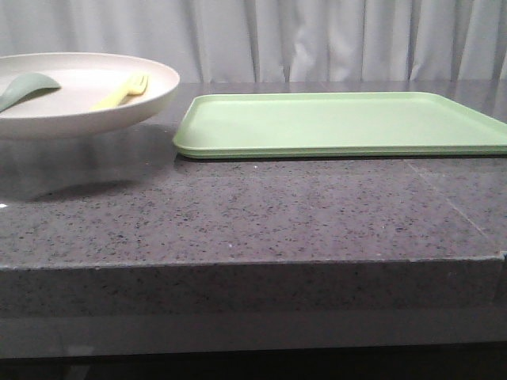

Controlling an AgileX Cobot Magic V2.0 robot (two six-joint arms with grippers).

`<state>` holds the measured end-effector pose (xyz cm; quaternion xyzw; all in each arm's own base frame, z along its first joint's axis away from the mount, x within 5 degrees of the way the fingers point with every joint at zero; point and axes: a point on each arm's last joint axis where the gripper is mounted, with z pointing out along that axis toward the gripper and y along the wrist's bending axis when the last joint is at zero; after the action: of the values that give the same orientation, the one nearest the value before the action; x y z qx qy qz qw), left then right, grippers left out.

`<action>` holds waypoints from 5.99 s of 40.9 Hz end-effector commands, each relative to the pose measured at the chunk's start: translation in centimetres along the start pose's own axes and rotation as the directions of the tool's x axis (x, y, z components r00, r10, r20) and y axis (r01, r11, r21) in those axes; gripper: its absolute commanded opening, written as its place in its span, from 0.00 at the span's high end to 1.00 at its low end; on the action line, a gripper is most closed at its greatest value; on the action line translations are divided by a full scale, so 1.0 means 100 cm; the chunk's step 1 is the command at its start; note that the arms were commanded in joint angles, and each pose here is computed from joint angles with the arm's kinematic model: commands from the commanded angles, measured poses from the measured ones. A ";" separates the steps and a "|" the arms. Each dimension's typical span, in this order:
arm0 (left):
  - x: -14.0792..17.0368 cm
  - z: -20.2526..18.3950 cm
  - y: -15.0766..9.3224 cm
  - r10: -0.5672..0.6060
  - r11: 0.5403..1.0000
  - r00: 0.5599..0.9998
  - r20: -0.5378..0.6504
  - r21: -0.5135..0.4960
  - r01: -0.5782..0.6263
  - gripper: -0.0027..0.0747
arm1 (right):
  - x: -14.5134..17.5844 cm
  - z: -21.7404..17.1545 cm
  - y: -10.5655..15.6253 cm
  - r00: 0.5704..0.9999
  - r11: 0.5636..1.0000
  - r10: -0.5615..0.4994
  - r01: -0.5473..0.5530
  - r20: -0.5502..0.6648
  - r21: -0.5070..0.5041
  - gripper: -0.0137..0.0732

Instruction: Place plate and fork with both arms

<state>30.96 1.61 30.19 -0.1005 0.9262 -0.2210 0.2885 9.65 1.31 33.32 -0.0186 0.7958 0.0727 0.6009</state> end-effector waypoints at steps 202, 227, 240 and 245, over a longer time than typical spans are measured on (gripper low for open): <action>0.202 -0.168 -0.022 0.365 0.908 0.520 0.772 -0.173 -0.381 0.99 | -0.065 0.177 0.038 0.939 0.988 0.013 -0.066 -0.344 -0.142 0.16; 0.202 -0.168 -0.022 0.365 0.908 0.520 0.772 -0.173 -0.381 0.99 | -0.062 0.318 0.050 0.807 0.988 0.123 -0.156 -0.577 -0.008 0.30; 0.202 -0.168 -0.022 0.365 0.908 0.520 0.772 -0.173 -0.381 0.99 | -0.048 0.335 0.050 0.792 0.988 0.124 -0.154 -0.597 0.001 0.31; 0.202 -0.168 -0.022 0.365 0.908 0.520 0.772 -0.173 -0.381 0.99 | -0.047 0.335 0.050 0.789 0.988 0.123 -0.153 -0.602 0.002 0.40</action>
<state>5.03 -0.76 32.16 0.0169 0.7343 -0.0900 0.6726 42.47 10.70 26.12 0.0037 0.9591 0.1148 0.2586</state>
